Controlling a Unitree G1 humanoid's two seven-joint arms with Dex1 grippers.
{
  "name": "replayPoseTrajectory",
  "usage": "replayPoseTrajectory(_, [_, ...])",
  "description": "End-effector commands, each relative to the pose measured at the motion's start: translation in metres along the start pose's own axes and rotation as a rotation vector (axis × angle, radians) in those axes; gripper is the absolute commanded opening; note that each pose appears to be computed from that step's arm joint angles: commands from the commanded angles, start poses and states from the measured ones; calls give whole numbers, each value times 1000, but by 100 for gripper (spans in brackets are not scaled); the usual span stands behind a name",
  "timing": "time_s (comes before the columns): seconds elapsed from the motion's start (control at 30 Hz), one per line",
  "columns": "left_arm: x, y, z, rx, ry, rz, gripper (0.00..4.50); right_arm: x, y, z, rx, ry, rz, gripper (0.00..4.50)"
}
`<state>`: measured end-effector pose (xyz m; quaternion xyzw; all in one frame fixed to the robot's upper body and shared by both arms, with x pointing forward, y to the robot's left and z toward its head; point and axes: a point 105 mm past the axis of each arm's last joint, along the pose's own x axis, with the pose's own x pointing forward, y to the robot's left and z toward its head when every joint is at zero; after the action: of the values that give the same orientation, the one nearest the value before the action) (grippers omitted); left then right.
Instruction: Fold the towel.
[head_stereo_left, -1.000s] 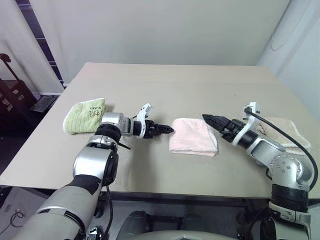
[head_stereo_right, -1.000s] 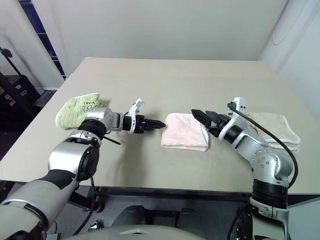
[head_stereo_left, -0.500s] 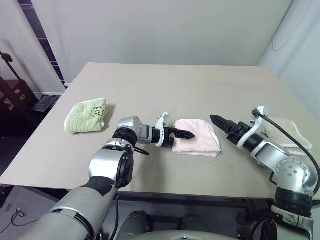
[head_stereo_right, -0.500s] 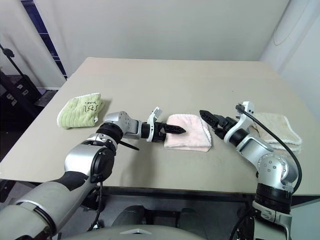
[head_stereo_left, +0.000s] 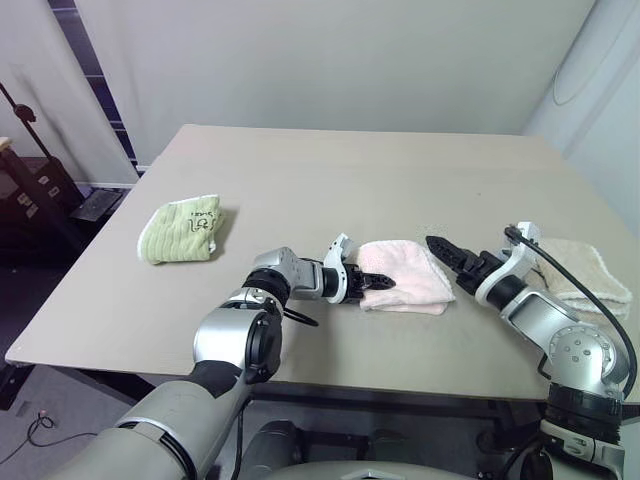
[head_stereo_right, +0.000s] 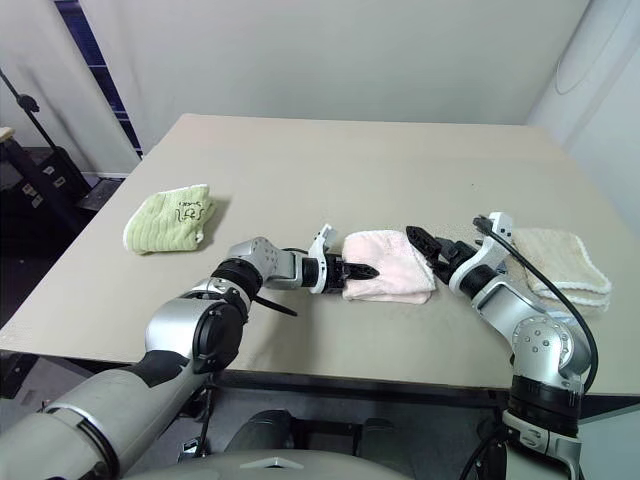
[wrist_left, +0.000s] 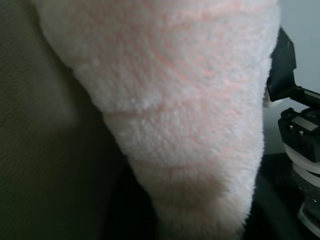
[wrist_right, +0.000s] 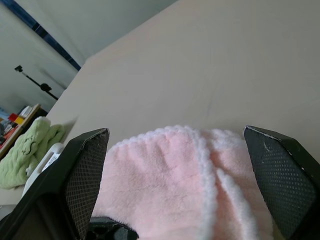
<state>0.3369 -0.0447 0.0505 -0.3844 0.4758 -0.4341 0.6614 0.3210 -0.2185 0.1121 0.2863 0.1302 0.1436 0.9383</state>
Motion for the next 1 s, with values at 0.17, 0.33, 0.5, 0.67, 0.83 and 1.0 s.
replayPoseTrajectory(0.17, [-15, -30, 24, 4, -62, -143, 0, 0, 18, 18, -42, -81, 68, 450])
replayPoseTrajectory(0.33, [-50, -59, 49, 66, -87, -242, 0, 1, 27, 23, -48, -106, 120, 450])
replayPoseTrajectory(0.5, [-119, -83, 81, 218, -220, -215, 0, 14, 35, 14, -36, -82, 163, 450])
replayPoseTrajectory(0.67, [-190, -88, 122, 292, -557, -54, 0, 27, 41, 6, -32, -46, 199, 450])
replayPoseTrajectory(0.83, [-266, -84, 136, 268, -907, 90, 0, 40, 47, 1, -40, -7, 243, 450])
replayPoseTrajectory(1.0, [-314, -58, 125, 172, -1165, 191, 0, 55, 52, -6, -55, 40, 283, 450])
